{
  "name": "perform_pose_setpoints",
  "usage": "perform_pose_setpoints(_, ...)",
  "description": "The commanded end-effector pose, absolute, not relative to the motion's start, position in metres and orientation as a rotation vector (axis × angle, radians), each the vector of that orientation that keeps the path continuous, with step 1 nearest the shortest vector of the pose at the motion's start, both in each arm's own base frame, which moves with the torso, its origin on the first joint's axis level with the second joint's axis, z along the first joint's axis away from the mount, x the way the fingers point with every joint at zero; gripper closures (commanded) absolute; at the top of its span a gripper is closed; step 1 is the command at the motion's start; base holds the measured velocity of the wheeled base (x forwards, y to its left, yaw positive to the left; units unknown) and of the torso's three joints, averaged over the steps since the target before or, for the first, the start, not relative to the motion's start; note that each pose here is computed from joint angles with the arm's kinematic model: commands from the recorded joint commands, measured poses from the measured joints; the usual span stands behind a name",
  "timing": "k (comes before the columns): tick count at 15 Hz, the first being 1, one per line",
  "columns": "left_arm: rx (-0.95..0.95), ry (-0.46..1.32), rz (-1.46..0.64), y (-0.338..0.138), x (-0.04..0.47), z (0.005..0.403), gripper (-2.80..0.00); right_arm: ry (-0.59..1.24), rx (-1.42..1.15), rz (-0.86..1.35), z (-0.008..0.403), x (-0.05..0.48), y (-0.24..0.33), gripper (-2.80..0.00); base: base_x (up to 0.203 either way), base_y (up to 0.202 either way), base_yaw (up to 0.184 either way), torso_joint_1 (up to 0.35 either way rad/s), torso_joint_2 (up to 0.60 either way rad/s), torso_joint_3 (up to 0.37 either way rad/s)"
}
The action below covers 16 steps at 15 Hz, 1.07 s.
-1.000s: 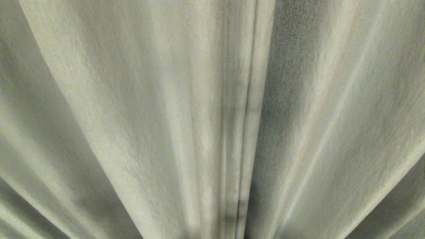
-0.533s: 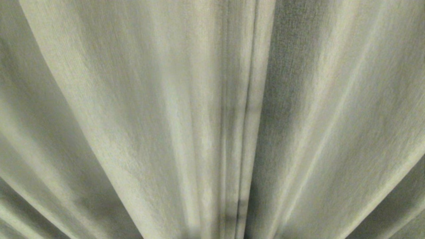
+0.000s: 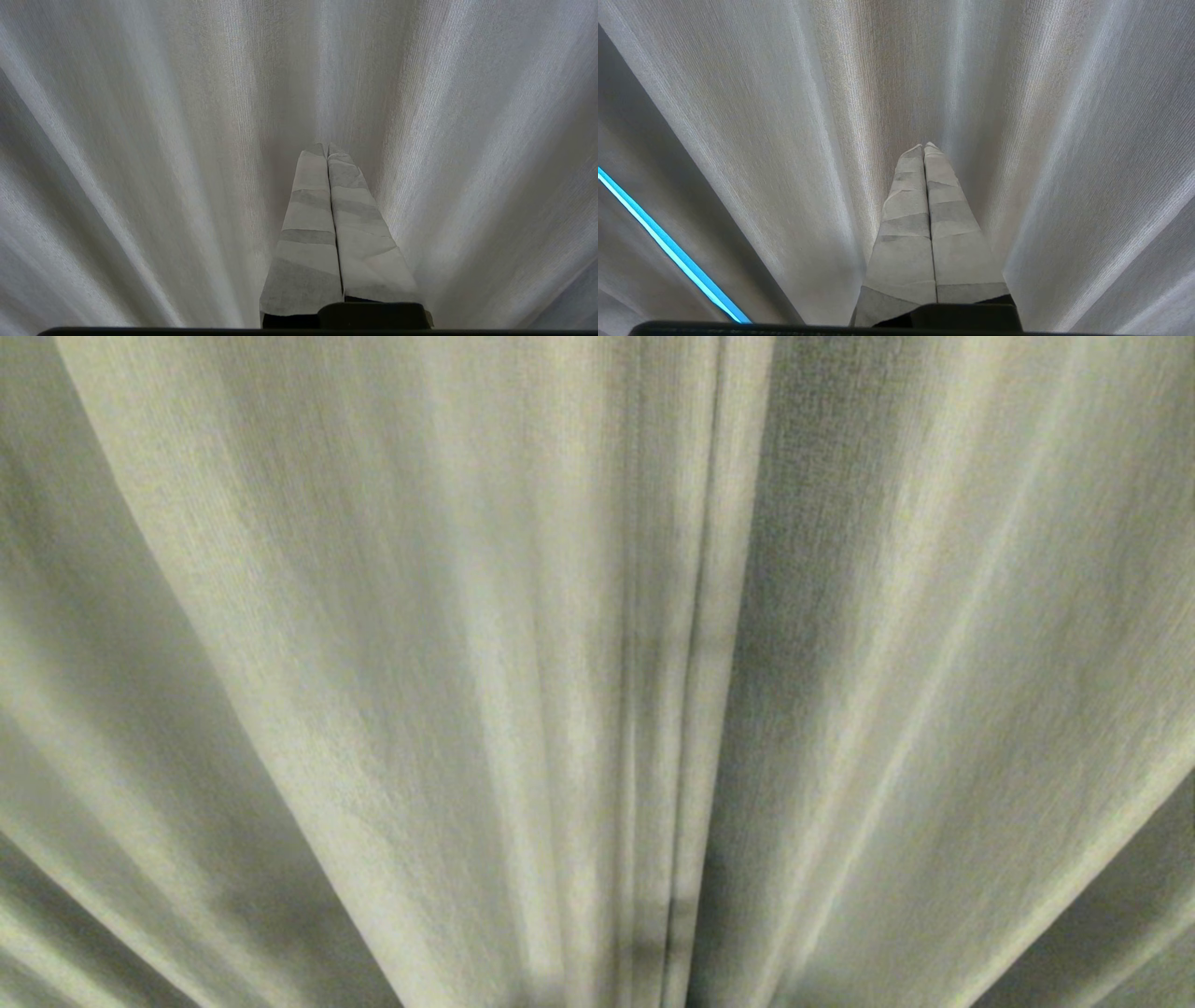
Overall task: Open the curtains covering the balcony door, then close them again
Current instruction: Pull the outer curtains open on both sides
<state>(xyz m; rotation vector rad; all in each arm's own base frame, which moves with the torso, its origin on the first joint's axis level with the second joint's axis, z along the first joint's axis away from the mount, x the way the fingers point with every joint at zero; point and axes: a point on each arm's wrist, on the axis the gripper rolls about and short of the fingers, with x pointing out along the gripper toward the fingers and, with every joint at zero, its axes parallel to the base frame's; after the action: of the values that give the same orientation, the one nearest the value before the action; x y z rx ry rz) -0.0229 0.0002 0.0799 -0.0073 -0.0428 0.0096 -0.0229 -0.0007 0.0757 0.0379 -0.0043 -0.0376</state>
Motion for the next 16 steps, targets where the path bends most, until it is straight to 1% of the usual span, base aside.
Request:
perform_pose_setpoints(1, -0.006, -0.041, 0.009, 0.0, -0.023, 0.08, 0.0, -0.002, 0.038, -0.037, 0.076, -0.023, -0.001, 0.0, 0.0, 0.0, 0.0, 0.0, 0.0, 0.0)
perform_pose_setpoints(8, -0.006, -0.048, 0.009, 0.0, -0.023, 0.08, 0.0, -0.003, 0.038, -0.037, 0.076, -0.023, -0.001, 0.0, 0.0, 0.0, 0.0, 0.0, 0.0, 0.0)
perform_pose_setpoints(13, -0.005, -0.12, -0.081, -0.002, -0.033, 0.113, 0.0, -0.002, 0.038, -0.038, 0.076, -0.023, -0.001, 0.0, 0.0, 0.0, 0.0, 0.0, 0.0, 0.0)
perform_pose_setpoints(16, -0.004, -0.113, -0.104, -0.002, -0.031, 0.135, 0.0, -0.003, 0.038, -0.038, 0.076, -0.023, -0.001, 0.0, 0.0, 0.0, 0.0, 0.0, 0.0, 0.0)
